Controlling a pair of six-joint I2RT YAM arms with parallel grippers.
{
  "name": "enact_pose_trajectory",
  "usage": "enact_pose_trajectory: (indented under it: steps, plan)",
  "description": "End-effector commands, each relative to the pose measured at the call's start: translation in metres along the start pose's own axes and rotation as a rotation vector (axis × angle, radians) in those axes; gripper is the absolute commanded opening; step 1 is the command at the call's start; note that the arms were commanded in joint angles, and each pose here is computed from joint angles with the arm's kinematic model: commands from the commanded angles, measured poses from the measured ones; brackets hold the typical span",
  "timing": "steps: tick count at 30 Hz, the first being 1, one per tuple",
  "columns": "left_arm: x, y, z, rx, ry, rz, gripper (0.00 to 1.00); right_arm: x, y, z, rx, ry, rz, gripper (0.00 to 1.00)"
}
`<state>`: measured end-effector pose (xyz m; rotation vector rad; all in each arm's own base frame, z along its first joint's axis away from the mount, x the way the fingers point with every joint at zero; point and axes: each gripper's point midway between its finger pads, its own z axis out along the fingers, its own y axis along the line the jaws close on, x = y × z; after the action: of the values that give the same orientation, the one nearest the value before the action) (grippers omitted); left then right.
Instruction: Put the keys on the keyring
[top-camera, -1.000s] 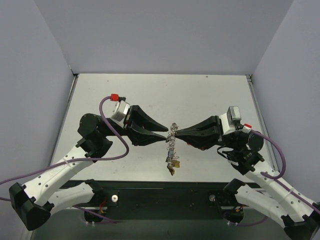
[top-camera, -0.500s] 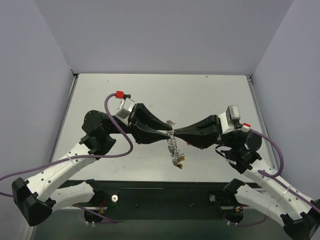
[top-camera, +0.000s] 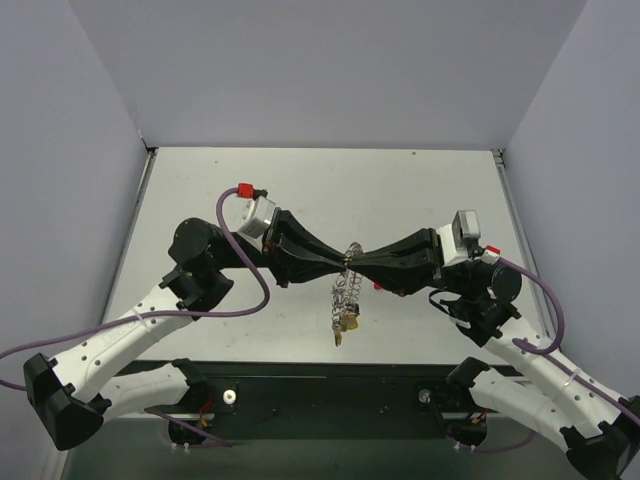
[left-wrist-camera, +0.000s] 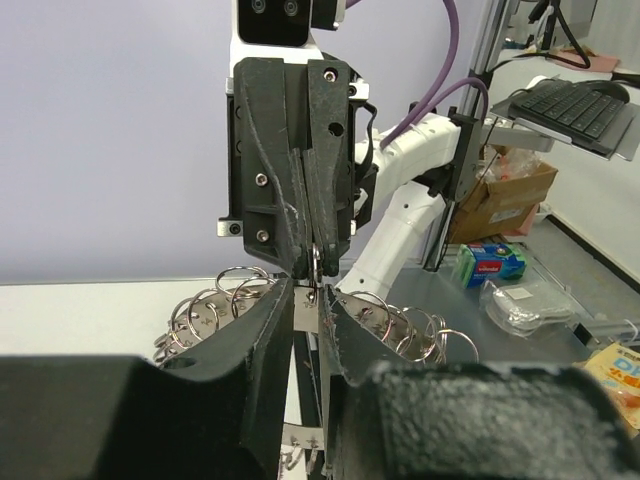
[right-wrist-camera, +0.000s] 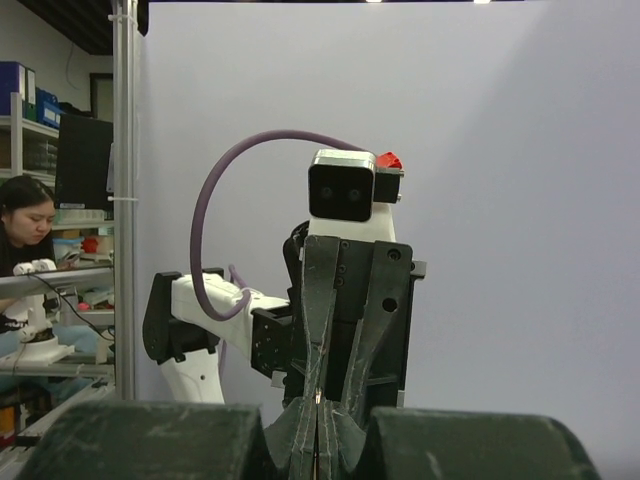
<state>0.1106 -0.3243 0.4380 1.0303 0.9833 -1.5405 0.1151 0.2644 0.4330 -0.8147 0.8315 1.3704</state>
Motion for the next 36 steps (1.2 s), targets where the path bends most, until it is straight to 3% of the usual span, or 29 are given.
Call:
enact_pose_trajectory:
  steps: [1, 9, 13, 20, 21, 22, 24, 25, 27, 28, 31, 36]
  plan:
    - [-0.029, -0.008, 0.004, -0.017, -0.05, 0.084, 0.26, -0.037, 0.015, 0.003, -0.059, -0.138, -0.137, 0.0]
    - [-0.025, -0.008, 0.01, -0.019, -0.045, 0.092, 0.21, -0.033, 0.014, 0.004, -0.067, -0.149, -0.126, 0.0]
    - [-0.028, -0.007, 0.012, -0.026, -0.045, 0.1, 0.0, -0.03, 0.013, 0.004, -0.067, -0.147, -0.121, 0.0]
    - [-0.032, -0.004, 0.009, -0.071, -0.035, 0.11, 0.0, -0.019, 0.008, 0.0, -0.033, -0.101, -0.119, 0.02]
    - [-0.03, -0.002, 0.008, -0.086, -0.022, 0.111, 0.0, -0.018, 0.005, -0.001, -0.014, -0.092, -0.12, 0.06]
    - [-0.03, -0.001, 0.007, -0.096, -0.017, 0.111, 0.0, -0.009, 0.002, -0.003, 0.008, -0.05, -0.1, 0.19]
    - [-0.032, 0.002, 0.005, -0.128, -0.005, 0.118, 0.0, -0.016, 0.003, -0.005, 0.025, -0.039, -0.147, 0.33]
    - [-0.032, 0.003, 0.004, -0.137, 0.002, 0.12, 0.0, -0.015, 0.003, -0.009, 0.047, -0.013, -0.143, 0.49]
    - [-0.03, 0.008, 0.002, -0.169, 0.032, 0.124, 0.0, -0.021, 0.0, -0.012, 0.08, -0.008, -0.185, 0.7]
    - [-0.031, 0.009, 0.002, -0.181, 0.041, 0.128, 0.0, -0.021, 0.001, -0.016, 0.098, 0.009, -0.185, 0.76]
    - [-0.028, 0.018, -0.003, -0.243, 0.104, 0.138, 0.0, -0.024, -0.004, -0.023, 0.161, 0.04, -0.222, 0.88]
    - [-0.019, 0.029, -0.017, -0.343, 0.209, 0.146, 0.0, -0.009, -0.018, -0.033, 0.237, 0.177, -0.236, 0.9]
